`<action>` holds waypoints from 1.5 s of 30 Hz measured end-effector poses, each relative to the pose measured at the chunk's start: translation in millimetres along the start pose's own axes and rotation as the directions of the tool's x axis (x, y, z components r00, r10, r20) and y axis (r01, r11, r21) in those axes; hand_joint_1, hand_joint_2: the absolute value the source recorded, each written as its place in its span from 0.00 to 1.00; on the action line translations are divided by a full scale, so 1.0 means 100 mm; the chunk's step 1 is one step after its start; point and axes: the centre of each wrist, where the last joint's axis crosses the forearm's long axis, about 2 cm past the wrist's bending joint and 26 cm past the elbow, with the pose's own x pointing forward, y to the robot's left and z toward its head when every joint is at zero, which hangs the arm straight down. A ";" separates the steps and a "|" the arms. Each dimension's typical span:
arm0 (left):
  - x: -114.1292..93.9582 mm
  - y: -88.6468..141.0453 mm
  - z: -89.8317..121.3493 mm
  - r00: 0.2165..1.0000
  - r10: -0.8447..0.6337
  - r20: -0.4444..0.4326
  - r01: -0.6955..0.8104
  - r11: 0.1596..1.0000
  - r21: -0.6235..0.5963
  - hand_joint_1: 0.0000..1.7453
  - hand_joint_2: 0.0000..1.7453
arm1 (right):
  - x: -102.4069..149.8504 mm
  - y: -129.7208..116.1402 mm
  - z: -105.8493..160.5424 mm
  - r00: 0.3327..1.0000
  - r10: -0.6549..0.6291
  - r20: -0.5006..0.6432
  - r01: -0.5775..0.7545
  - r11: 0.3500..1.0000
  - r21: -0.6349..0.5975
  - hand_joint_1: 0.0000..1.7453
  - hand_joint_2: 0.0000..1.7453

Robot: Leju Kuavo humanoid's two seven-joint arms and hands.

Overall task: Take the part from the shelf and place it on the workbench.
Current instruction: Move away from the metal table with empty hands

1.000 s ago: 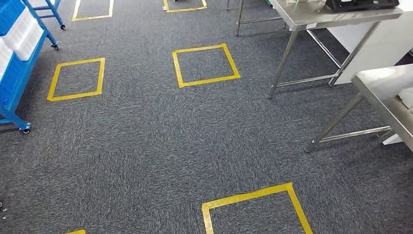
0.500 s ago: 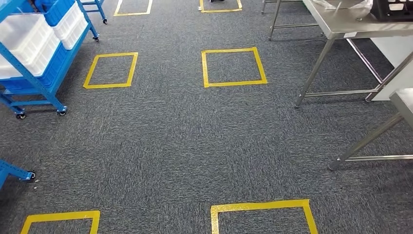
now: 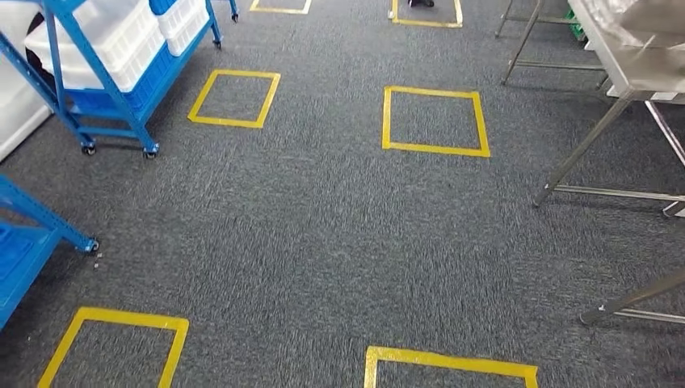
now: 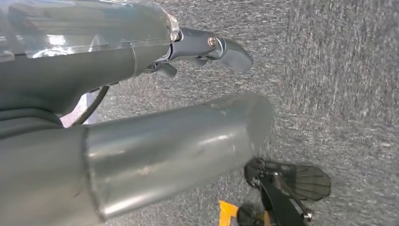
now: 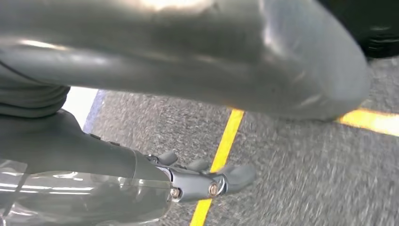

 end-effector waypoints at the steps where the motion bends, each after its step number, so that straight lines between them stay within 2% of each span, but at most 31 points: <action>1: 0.01 -0.01 0.00 1.000 0.000 0.002 0.000 1.000 -0.002 0.00 0.00 | -0.01 0.00 0.00 1.000 0.001 -0.003 -0.001 1.000 0.001 0.00 0.00; 18: 0.01 -0.04 0.00 1.000 0.001 -0.003 -0.001 1.000 -0.013 0.00 0.00 | -0.08 0.03 0.02 1.000 0.012 -0.022 -0.012 1.000 0.010 0.00 0.00; 29: -0.05 -0.03 0.01 1.000 -0.012 -0.017 0.012 1.000 -0.012 0.00 0.00 | 0.00 0.05 0.01 1.000 0.014 -0.011 -0.013 1.000 0.015 0.00 0.00; 45: -0.05 -0.05 0.01 1.000 -0.012 -0.020 0.012 1.000 -0.018 0.00 0.00 | -0.03 0.07 0.01 1.000 0.018 -0.020 -0.018 1.000 0.020 0.00 0.00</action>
